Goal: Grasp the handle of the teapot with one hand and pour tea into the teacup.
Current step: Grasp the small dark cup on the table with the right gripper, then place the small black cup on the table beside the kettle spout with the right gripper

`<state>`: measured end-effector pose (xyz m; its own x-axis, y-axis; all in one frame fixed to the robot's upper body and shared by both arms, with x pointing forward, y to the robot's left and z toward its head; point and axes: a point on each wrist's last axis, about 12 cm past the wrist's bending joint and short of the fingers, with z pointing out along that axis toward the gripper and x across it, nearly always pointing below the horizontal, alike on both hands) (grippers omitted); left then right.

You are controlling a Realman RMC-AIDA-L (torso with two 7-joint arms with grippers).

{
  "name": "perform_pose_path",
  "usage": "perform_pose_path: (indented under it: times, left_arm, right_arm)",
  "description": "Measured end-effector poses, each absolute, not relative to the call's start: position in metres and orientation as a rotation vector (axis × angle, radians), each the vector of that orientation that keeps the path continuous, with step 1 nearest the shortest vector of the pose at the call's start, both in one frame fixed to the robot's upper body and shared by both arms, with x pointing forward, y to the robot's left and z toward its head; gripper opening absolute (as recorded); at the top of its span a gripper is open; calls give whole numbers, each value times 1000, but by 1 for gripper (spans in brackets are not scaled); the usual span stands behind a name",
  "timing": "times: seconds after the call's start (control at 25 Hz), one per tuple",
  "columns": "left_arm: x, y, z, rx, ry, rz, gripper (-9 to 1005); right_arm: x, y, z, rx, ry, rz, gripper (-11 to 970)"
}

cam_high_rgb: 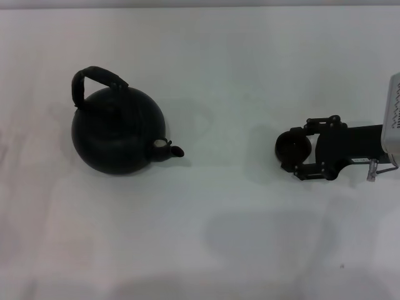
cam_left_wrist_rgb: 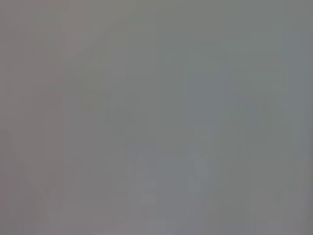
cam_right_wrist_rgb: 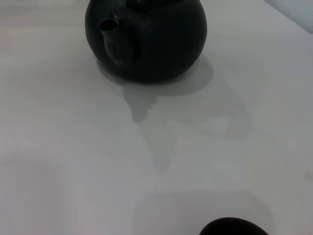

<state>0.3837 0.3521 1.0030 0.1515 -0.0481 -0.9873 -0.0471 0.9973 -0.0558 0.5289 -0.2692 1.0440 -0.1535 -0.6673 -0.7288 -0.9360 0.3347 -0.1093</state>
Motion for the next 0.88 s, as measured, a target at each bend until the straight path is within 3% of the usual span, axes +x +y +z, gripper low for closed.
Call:
perform_pose_path:
  times: [0.32,0.88]
  left_arm:
    - [385,352,1003,-76,1418,-4,876]
    - [382,351,1003,-77,1420,-6,877]
  right_arm:
    - [529,-261,1052,-1377,1870,568,731]
    - [530,-202,1054,-1483,1790,745,735]
